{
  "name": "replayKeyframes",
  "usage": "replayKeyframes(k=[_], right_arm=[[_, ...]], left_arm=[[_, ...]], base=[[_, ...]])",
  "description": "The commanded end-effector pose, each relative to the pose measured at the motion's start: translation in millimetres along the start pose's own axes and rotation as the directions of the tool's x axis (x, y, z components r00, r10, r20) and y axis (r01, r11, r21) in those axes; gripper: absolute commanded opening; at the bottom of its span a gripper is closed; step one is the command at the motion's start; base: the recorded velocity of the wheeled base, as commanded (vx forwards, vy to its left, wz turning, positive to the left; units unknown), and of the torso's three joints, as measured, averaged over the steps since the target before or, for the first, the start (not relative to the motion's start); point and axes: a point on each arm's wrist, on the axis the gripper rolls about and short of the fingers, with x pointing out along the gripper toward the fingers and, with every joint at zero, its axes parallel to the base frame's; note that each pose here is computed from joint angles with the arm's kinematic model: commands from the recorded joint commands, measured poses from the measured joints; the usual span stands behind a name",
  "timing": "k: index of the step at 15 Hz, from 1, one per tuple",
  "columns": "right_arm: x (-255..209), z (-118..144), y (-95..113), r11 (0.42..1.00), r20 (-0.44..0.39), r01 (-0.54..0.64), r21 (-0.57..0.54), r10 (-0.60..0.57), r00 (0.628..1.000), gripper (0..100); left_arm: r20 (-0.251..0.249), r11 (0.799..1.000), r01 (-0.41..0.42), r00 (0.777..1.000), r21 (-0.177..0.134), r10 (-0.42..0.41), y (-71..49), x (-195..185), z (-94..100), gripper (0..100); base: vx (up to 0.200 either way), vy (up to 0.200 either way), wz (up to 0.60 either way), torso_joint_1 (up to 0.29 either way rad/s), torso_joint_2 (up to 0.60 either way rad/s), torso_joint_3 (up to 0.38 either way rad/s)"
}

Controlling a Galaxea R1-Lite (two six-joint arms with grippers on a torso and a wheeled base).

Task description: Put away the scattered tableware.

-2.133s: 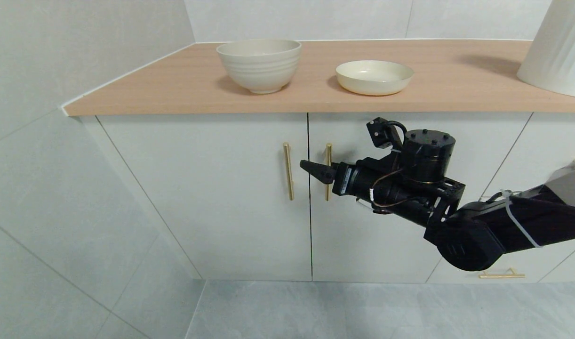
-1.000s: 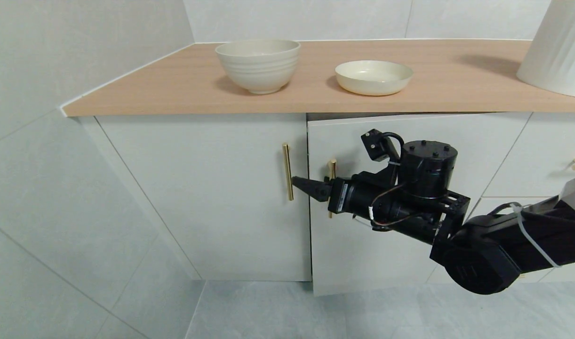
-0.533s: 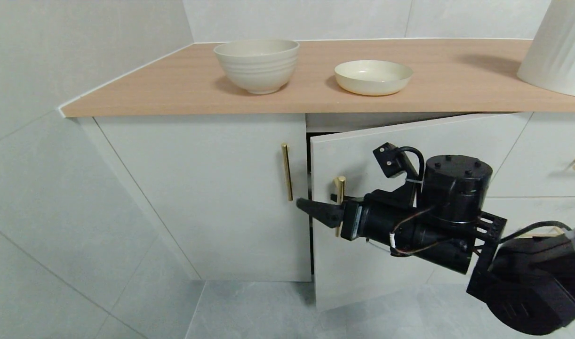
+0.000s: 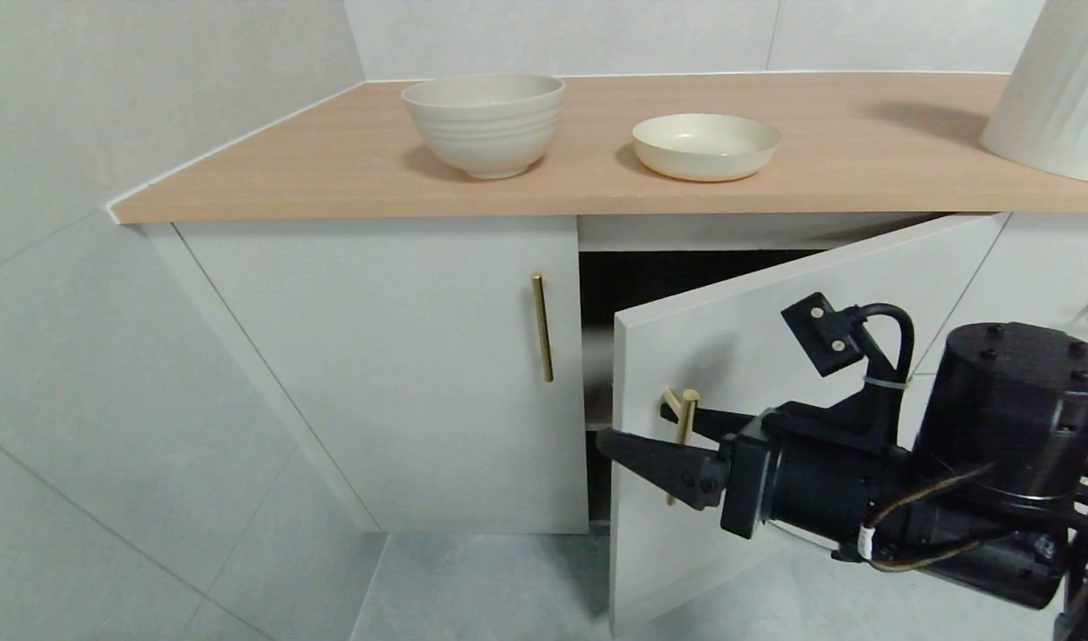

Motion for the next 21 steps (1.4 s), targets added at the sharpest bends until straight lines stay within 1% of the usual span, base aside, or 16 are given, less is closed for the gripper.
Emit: replayKeyframes(k=[1, 4, 5, 7, 9, 10, 11, 12, 13, 14, 16, 17, 18, 19, 20, 21], right_arm=[[-25.7, -1.4, 9.9, 0.999, -0.002, -0.042, -0.002, 0.042, 0.999, 100], [-46.5, -7.0, 14.5, 0.991, -0.051, -0.134, 0.002, 0.134, 0.99, 100], [-49.6, -6.6, 15.1, 0.99, -0.048, -0.139, 0.0, 0.139, 0.989, 100], [-52.9, -5.9, 16.2, 0.99, -0.043, -0.141, -0.002, 0.141, 0.989, 100], [-53.5, -7.3, 15.3, 0.991, -0.048, -0.137, -0.001, 0.137, 0.989, 100], [-54.0, -8.4, 14.9, 0.991, -0.051, -0.135, 0.0, 0.135, 0.989, 100], [-54.2, -10.5, 14.3, 0.991, -0.06, -0.133, 0.003, 0.133, 0.989, 100], [-53.9, -10.7, 14.2, 0.991, -0.061, -0.132, 0.002, 0.132, 0.989, 100], [-53.8, -11.4, 13.8, 0.991, -0.064, -0.131, 0.003, 0.131, 0.989, 100], [-54.1, -12.1, 13.5, 0.992, -0.066, -0.13, 0.004, 0.13, 0.989, 100], [-54.4, -11.9, 13.7, 0.991, -0.065, -0.131, 0.002, 0.13, 0.989, 100], [-54.4, -11.9, 13.7, 0.991, -0.065, -0.131, 0.002, 0.13, 0.989, 100], [-55.0, -12.4, 13.6, 0.992, -0.066, -0.13, 0.002, 0.13, 0.989, 100], [-55.3, -13.1, 13.3, 0.992, -0.069, -0.129, 0.003, 0.129, 0.989, 100], [-55.1, -13.8, 13.0, 0.992, -0.072, -0.127, 0.004, 0.127, 0.989, 100], [-55.3, -14.1, 12.9, 0.992, -0.073, -0.127, 0.005, 0.127, 0.989, 100]], left_arm=[[0.001, 1.0, -0.001, 1.0, 0.003, 0.001, 0.0, 0.0, 0.0, 100], [0.001, 1.0, -0.001, 1.0, -0.001, 0.001, 0.0, 0.0, 0.0, 100], [0.001, 1.0, -0.001, 1.0, 0.003, 0.001, 0.0, 0.0, 0.0, 100], [0.001, 1.0, -0.002, 1.0, -0.003, 0.002, 0.0, 0.0, 0.0, 100], [0.034, 1.0, -0.005, 0.999, -0.016, 0.005, 0.1, -1.2, 6.2, 100], [0.108, 0.997, 0.06, 0.993, -0.056, -0.053, -0.8, -11.1, 37.2, 100], [0.073, 0.991, 0.117, 0.991, -0.057, -0.113, -1.7, -15.9, 60.2, 100], [0.011, 0.988, 0.14, 0.99, -0.063, -0.14, -2.4, -16.5, 74.5, 100], [-0.088, 0.983, 0.165, 0.981, -0.076, -0.171, -3.4, -10.0, 90.8, 100], [-0.132, 0.978, 0.191, 0.971, -0.085, -0.201, -4.5, -0.5, 99.9, 100], [-0.169, 0.965, 0.237, 0.953, -0.109, -0.253, -7.0, 27.3, 133.5, 100], [-0.157, 0.962, 0.238, 0.953, -0.13, -0.257, -7.6, 38.0, 147.8, 100], [-0.115, 0.938, 0.264, 0.949, -0.225, -0.295, -10.3, 70.2, 179.7, 100], [-0.1, 0.906, 0.312, 0.93, -0.287, -0.353, -15.1, 92.3, 193.0, 100], [-0.134, 0.867, 0.365, 0.893, -0.34, -0.429, -24.6, 112.7, 192.4, 100], [-0.201, 0.826, 0.4, 0.84, -0.397, -0.503, -38.5, 131.9, 184.1, 100]], base=[[0.0, 0.0, 0.0, 0.0, 0.0, 0.0], [0.0, 0.0, 0.0, 0.0, 0.0, 0.0], [0.0, 0.0, 0.0, 0.0, 0.0, 0.0], [0.0, 0.0, 0.0, 0.0, 0.0, 0.0], [0.0, 0.0, 0.0, 0.0, 0.0, 0.0], [0.0, 0.0, 0.0, 0.0, 0.0, 0.0], [0.0, 0.0, 0.0, 0.0, 0.0, 0.0], [0.0, 0.0, 0.0, 0.0, 0.0, 0.0], [0.0, 0.0, 0.0, 0.0, 0.0, 0.0], [0.0, 0.0, 0.0, 0.0, 0.0, 0.0], [0.0, 0.0, 0.0, 0.0, 0.0, 0.0], [0.0, 0.0, 0.0, 0.0, 0.0, 0.0], [0.0, 0.0, 0.0, 0.0, 0.0, 0.0], [0.0, 0.0, 0.0, 0.0, 0.0, 0.0], [0.0, 0.0, 0.0, 0.0, 0.0, 0.0], [0.0, 0.0, 0.0, 0.0, 0.0, 0.0]])
